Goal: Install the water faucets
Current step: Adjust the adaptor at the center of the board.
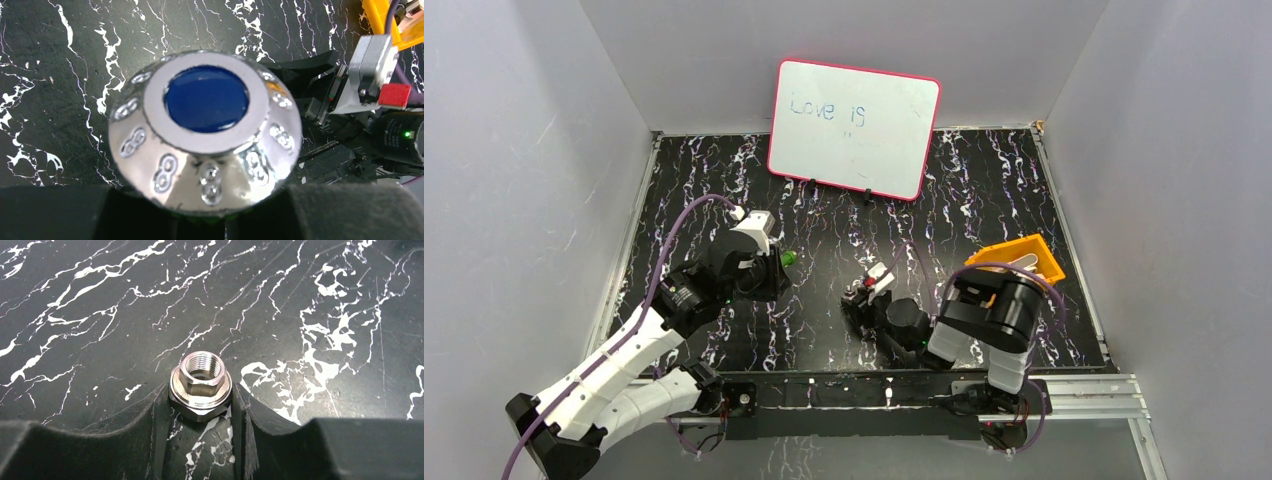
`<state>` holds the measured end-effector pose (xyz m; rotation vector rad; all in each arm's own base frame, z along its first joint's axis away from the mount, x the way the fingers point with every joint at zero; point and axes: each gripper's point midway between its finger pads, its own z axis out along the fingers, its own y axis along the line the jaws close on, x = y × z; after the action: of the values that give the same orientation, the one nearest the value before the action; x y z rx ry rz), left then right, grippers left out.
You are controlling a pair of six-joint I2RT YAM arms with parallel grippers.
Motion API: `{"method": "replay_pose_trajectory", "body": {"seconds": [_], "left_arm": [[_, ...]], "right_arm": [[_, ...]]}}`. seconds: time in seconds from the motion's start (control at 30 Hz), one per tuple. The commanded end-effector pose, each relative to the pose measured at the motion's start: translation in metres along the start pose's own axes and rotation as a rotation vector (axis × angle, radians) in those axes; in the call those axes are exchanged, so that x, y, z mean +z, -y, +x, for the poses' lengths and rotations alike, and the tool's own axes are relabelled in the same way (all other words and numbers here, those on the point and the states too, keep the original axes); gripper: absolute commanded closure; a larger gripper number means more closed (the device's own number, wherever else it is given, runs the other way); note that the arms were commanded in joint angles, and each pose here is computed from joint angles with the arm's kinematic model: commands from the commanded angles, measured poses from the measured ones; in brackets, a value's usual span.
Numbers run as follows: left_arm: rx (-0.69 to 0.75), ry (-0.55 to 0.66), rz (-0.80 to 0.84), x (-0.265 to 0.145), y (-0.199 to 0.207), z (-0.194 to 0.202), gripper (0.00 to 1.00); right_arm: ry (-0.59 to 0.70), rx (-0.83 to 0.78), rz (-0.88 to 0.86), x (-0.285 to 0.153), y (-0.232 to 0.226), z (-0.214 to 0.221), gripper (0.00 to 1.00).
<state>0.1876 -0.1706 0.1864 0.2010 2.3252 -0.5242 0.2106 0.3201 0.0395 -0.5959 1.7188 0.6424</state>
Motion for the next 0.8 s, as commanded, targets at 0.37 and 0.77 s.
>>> {"method": "replay_pose_trajectory", "body": {"seconds": [0.37, 0.77], "left_arm": [[0.015, 0.066, 0.025, -0.016, 0.006, -0.02, 1.0], [0.018, 0.066, 0.023, -0.016, 0.006, -0.019, 1.0]], "right_arm": [[0.226, -0.077, -0.034, -0.01, -0.024, -0.033, 0.52], [0.165, -0.076, -0.04, -0.024, -0.027, -0.053, 0.31]]}}
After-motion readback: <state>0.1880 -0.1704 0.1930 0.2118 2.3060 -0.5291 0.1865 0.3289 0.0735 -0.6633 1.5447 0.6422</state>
